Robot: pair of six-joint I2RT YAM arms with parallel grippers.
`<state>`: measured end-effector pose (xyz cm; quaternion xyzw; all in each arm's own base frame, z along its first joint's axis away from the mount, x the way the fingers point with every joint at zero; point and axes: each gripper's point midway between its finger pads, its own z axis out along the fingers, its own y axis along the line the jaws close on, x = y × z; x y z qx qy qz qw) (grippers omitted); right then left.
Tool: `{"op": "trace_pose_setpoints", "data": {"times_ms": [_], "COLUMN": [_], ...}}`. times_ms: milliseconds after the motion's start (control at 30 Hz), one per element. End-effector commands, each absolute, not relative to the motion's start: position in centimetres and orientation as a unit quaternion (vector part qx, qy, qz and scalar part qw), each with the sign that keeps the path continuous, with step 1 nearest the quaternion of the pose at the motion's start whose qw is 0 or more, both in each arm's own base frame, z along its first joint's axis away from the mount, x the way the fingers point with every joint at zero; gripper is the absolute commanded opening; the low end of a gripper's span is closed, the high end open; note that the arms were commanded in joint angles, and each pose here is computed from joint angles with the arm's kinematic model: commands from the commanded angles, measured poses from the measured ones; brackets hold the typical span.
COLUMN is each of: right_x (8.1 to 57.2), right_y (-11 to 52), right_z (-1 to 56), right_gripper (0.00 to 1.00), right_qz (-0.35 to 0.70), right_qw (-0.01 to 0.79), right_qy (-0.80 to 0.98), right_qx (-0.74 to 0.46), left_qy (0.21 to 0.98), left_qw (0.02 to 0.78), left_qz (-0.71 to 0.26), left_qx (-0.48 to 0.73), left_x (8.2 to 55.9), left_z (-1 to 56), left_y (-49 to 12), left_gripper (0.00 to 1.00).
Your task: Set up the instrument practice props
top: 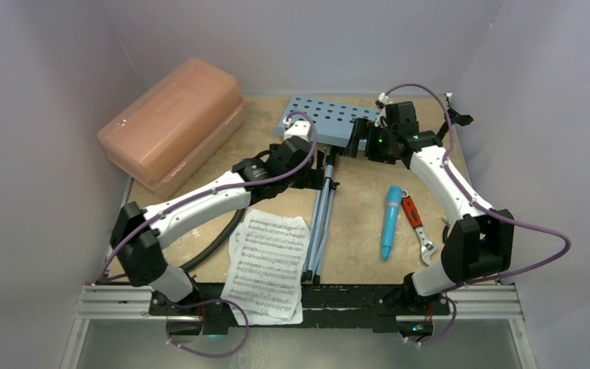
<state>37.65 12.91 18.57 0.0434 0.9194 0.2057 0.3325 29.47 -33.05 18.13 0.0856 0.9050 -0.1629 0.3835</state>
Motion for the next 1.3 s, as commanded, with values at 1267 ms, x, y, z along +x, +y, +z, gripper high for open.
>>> {"op": "trace_pose_setpoints", "data": {"times_ms": [1267], "right_x": [42.4], "right_y": [20.5], "right_z": [8.0], "right_gripper": [0.75], "right_qz": [0.118], "right_qw": [0.359], "right_qy": [0.92], "right_qx": [0.105], "left_qy": [0.848], "left_qw": [0.459], "left_qz": [-0.252], "left_qx": [-0.085], "left_x": [25.8], "left_z": [22.5], "left_y": [-24.0], "left_gripper": [0.96]}}
